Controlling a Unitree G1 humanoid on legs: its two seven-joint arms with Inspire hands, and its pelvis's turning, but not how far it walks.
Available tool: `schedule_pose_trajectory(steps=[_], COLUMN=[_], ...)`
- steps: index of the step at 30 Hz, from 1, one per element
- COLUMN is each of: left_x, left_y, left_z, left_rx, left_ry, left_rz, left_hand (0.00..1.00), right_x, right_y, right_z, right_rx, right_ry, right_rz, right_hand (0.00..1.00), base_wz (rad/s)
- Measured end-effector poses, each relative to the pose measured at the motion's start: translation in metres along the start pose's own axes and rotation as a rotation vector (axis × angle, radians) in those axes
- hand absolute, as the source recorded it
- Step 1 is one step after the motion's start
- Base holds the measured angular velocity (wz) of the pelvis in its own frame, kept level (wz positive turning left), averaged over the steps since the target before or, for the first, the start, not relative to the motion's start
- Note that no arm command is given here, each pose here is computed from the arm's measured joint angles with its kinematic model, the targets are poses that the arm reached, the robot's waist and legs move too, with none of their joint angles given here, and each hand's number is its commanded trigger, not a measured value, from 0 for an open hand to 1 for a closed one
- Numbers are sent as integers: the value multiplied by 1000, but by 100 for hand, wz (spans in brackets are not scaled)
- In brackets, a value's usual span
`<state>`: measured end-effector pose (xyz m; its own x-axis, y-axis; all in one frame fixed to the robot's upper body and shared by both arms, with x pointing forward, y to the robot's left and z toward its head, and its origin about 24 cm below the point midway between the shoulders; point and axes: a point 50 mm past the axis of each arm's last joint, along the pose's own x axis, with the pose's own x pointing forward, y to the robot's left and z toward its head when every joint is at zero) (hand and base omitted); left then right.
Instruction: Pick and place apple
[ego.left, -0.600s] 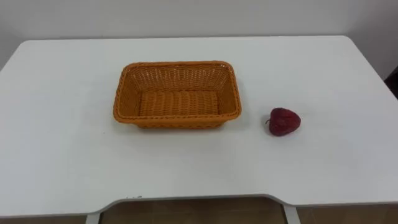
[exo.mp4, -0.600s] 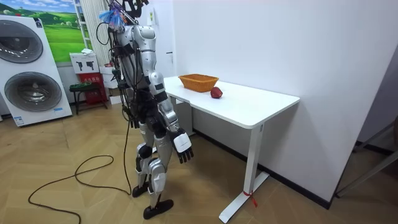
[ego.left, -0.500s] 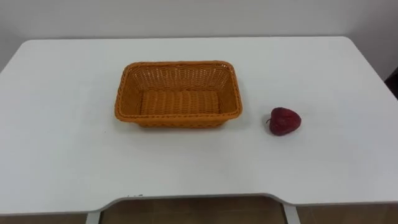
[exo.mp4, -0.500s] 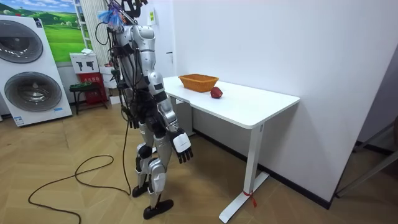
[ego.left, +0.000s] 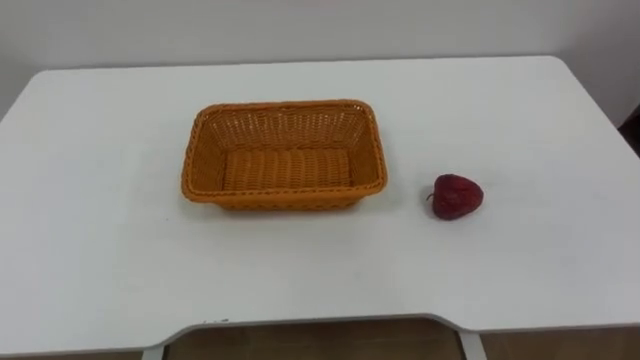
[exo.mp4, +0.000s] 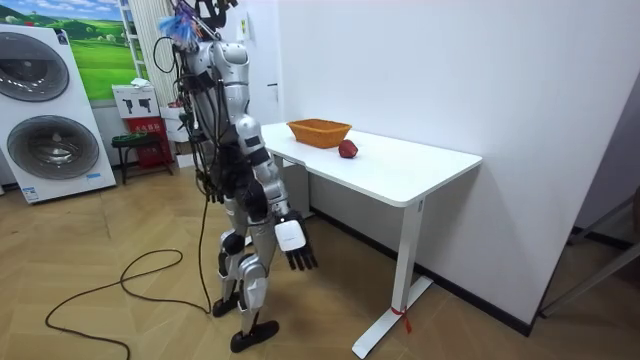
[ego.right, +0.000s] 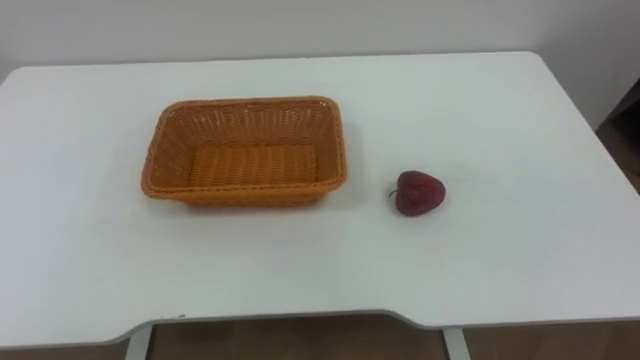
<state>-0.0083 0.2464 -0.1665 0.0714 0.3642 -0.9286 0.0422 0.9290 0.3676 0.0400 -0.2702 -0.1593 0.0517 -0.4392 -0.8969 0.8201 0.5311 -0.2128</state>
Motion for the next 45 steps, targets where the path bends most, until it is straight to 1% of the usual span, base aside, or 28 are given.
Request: schedule_pose_trajectory(steps=[2,3,5,6,8,9,12,13,14,15,17,18,20,21,23,24,26,29,33,35,38,45], left_x=[0,-1,-1,-1,-1,-1,-1,-1,-1,0,0,0,-1,-1,-1,-1,-1,-2,-2,-2,-3,-3], left_y=[4,6,10,11,13,13,15,15,16,17,15,15,12,11,8,8,7,5,2,0,-1,-4], left_z=[-5,-7,-8,-8,-6,-5,-1,2,5,6,9,10,12,13,14,15,15,16,19,19,19,21], left_rx=[-36,-43,-65,-66,-68,-67,-64,-67,-68,-68,-39,-31,-10,-3,20,20,19,39,58,79,77,97], left_ry=[6,7,-1,-4,-19,-22,-43,-53,-64,-68,-79,-82,-90,-94,-104,-105,-105,-112,-127,-139,-145,-155], left_rz=[21,30,52,55,61,63,76,79,82,82,76,74,67,64,56,55,53,48,39,32,25,13], left_hand=[0,0,0,0,0,0,0,0,0,0,0,0,0,0,0,0,0,0,0,0,0,0], right_x=[0,-1,-6,-8,-17,-19,-38,-49,-61,-67,-94,-100,-123,-129,-149,-153,-172,-188,-193,-195,-195,-192], right_y=[-3,-3,-1,0,4,5,11,13,15,16,24,26,35,36,41,42,50,64,80,92,105,116], right_z=[20,25,50,57,85,91,122,137,151,156,177,181,191,194,202,204,205,203,195,187,179,176], right_rx=[257,319,519,549,631,651,719,733,729,730,727,727,690,672,604,588,517,429,315,221,133,-3], right_ry=[-35,-48,-100,-122,-214,-235,-343,-405,-482,-516,-660,-688,-816,-861,-1027,-1062,-1203,-1321,-1382,-1408,-1403,-1393], right_rz=[-63,-71,-90,-94,-104,-107,-100,-87,-90,-95,-93,-86,-77,-81,-97,-102,-112,-85,-37,34,131,269], right_hand=[0,0,0,0,0,0,0,0,0,0,0,0,0,0,0,0,0,0,0,0,0,0], base_wz=[-2,-12,-9,3,0,-6,-5,-3,-3,-3,0,0,-2,0,0,0,0,2,0,0,0,0])
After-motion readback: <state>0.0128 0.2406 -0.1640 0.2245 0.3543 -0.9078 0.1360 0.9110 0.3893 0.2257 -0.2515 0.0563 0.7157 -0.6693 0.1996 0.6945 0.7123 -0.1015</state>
